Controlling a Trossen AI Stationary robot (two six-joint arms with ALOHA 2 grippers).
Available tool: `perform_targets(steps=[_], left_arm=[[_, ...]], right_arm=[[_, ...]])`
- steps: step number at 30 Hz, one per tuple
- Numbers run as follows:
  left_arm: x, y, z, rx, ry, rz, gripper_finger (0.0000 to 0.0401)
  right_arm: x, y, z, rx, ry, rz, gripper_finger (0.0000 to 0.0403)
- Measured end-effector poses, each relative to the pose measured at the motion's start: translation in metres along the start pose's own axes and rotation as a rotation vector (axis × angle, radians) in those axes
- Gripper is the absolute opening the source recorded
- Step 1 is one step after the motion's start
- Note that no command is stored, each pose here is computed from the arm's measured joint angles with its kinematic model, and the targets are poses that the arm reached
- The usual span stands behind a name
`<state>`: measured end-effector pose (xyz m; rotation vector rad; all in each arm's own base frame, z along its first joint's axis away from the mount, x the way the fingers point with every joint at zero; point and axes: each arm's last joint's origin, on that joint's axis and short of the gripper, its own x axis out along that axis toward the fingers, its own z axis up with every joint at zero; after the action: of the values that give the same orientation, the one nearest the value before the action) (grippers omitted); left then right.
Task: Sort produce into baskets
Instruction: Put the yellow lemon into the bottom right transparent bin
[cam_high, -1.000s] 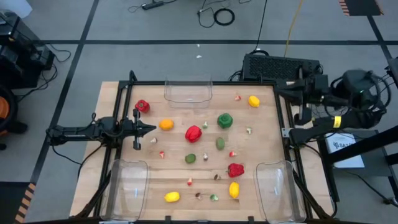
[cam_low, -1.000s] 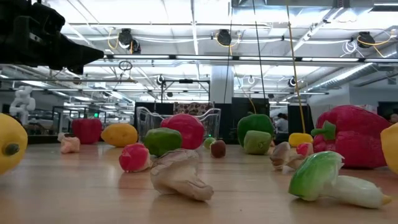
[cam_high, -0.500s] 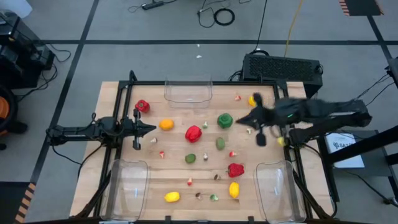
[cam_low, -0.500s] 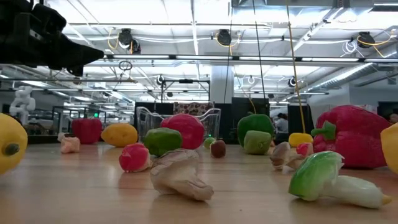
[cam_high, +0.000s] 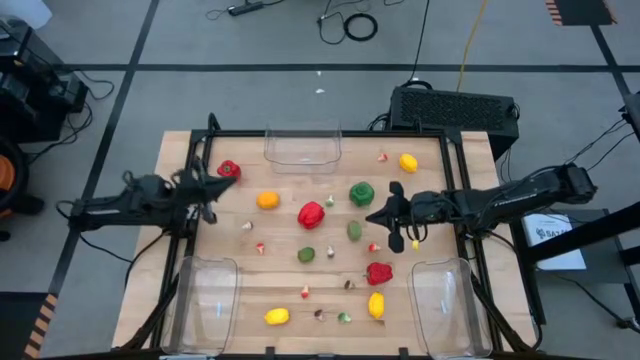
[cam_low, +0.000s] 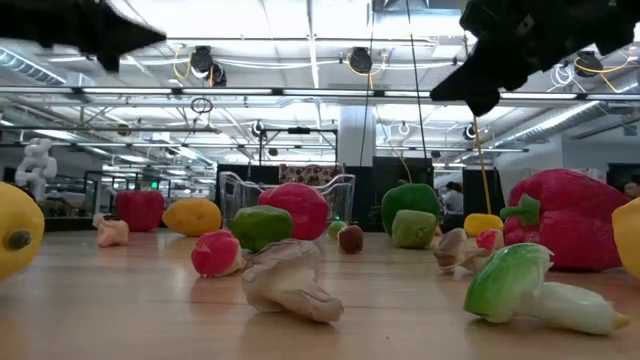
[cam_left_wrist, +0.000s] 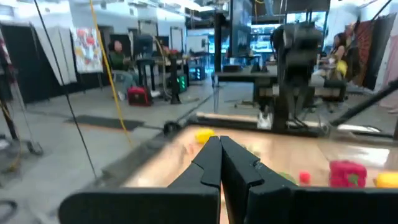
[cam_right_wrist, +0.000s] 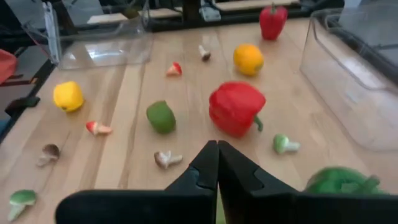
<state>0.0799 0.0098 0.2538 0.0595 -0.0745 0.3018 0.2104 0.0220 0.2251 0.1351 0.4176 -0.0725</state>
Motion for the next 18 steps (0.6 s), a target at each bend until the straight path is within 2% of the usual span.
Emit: perform_targets(steps=[6,11,14,18], left_arm=[[0.000,0.004,0.088,0.018,-0.023,-0.066,0.0002],[0.013,0.002,0.134,0.053,0.174,-0.154,0.0002],[0.027,-0.003,0.139,0.044,0.306,-0.190,0.0002],[0.049,-0.014,0.117,0.004,0.511,-0.257,0.0002]], right_arm=[[0.001,-0.003,0.001,-0.013,-0.033,-0.008,0.0000],[0.001,-0.004,0.002,-0.004,-0.048,-0.012,0.0000],[0.001,-0.004,0.002,0.011,-0.048,-0.011,0.0000],[0.001,-0.004,0.003,0.025,-0.051,-0.010,0.0000]])
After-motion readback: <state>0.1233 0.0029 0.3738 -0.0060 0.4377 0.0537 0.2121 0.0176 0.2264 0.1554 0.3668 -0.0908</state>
